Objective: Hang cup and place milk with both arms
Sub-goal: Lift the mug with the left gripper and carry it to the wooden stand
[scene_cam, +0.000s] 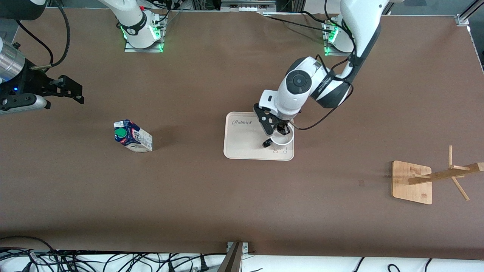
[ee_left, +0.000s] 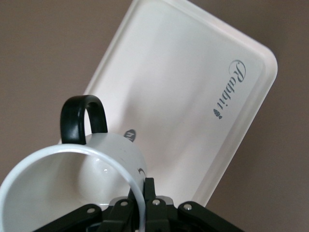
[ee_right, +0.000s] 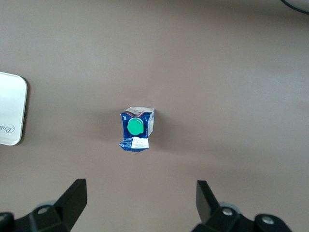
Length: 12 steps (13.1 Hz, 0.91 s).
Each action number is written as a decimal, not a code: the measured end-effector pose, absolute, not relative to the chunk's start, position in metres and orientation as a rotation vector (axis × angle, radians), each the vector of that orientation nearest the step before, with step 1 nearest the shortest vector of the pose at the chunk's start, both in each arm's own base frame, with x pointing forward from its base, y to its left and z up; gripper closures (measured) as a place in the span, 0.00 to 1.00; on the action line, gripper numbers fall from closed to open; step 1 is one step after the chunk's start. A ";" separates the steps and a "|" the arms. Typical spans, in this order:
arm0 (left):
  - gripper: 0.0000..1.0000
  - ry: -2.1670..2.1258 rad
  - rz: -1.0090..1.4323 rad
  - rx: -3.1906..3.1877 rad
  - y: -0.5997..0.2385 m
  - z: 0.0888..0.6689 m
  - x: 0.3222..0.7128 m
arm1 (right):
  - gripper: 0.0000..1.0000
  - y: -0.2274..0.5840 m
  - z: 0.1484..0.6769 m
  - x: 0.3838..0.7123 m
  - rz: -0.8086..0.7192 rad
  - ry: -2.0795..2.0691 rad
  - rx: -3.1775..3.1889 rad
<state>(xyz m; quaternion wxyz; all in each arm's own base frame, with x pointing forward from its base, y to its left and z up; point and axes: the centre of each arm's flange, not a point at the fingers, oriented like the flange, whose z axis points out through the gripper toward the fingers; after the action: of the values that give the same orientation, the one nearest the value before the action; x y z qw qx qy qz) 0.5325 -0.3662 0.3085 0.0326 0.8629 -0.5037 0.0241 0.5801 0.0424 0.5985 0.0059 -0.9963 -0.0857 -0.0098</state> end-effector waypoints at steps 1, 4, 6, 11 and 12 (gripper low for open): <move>0.94 -1.525 0.073 2.684 -0.357 0.333 0.540 | 0.00 0.042 0.598 0.580 -0.030 -0.268 -3.118; 0.94 -1.416 -0.005 2.781 -0.331 0.429 0.564 | 0.00 0.042 0.598 0.580 -0.030 -0.268 -3.118; 0.94 -1.266 0.000 2.862 -0.307 0.483 0.580 | 0.00 0.042 0.598 0.580 -0.030 -0.267 -3.118; 0.94 -0.797 0.053 2.992 -0.165 0.518 0.640 | 0.00 0.041 0.598 0.580 -0.029 -0.265 -3.119; 0.94 -0.711 0.054 3.012 -0.133 0.519 0.648 | 0.00 0.041 0.598 0.580 -0.029 -0.265 -3.119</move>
<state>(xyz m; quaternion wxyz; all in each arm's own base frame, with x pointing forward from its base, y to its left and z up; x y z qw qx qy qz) 0.6479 -0.1333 0.5186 0.0232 0.9729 -0.2296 0.0175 0.5804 0.0411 0.5981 0.0057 -0.9964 -0.0846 -0.0094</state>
